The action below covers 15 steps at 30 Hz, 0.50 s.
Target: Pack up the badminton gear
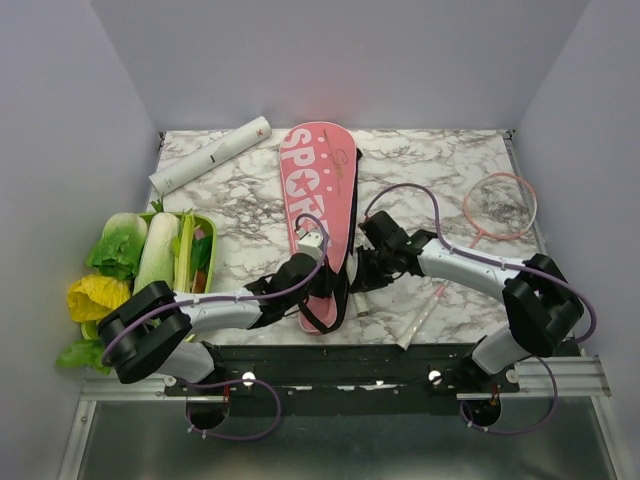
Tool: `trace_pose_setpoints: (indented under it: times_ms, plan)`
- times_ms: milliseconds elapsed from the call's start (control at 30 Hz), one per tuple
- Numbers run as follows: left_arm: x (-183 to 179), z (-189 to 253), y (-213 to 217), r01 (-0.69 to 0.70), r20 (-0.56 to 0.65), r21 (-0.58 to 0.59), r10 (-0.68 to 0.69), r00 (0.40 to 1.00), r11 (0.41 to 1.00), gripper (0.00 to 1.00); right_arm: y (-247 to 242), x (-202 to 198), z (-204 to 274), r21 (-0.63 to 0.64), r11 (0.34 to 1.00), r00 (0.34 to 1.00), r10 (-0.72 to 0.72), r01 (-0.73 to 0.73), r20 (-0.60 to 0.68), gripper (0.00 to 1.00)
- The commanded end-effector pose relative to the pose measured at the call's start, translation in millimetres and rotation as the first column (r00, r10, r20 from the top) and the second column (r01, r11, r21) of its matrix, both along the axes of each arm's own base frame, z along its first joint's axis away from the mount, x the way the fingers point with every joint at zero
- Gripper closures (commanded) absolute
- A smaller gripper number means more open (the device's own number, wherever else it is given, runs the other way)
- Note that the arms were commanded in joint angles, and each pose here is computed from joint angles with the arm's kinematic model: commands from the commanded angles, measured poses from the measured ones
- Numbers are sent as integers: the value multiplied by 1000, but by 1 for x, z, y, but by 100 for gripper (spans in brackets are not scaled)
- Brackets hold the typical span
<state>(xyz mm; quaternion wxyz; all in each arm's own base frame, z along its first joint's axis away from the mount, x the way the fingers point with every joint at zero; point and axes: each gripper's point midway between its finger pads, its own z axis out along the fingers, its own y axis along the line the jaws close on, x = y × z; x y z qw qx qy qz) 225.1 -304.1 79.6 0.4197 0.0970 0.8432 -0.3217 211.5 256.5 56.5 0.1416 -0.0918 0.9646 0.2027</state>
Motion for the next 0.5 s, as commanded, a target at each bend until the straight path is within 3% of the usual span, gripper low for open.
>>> trace_pose_setpoints:
  times_ms: [0, 167, 267, 300, 333, 467]
  plan:
    - [-21, -6, -15, 77, -50, -43, -79, 996, 996, 100, 34, 22, 22, 171, 985, 997, -34, 22, 70, 100]
    - [-20, -6, -19, 79, -50, -49, -81, 995, 996, 100, 48, 16, 29, 235, 972, 996, -43, 24, 74, 99]
    - [-19, -4, -20, 80, -47, -54, -83, 995, 995, 100, 54, 13, 29, 247, 969, 996, -41, 22, 73, 88]
    - [-18, -2, -21, 80, -44, -56, -82, 996, 995, 100, 54, 12, 27, 242, 970, 996, -44, 25, 74, 78]
    - [-18, -1, -21, 81, -40, -55, -83, 996, 995, 100, 54, 12, 26, 241, 970, 996, -46, 28, 71, 73]
    - [-18, -1, -19, 82, -37, -41, -83, 996, 996, 100, 51, 11, 24, 240, 970, 996, -54, 36, 70, 61]
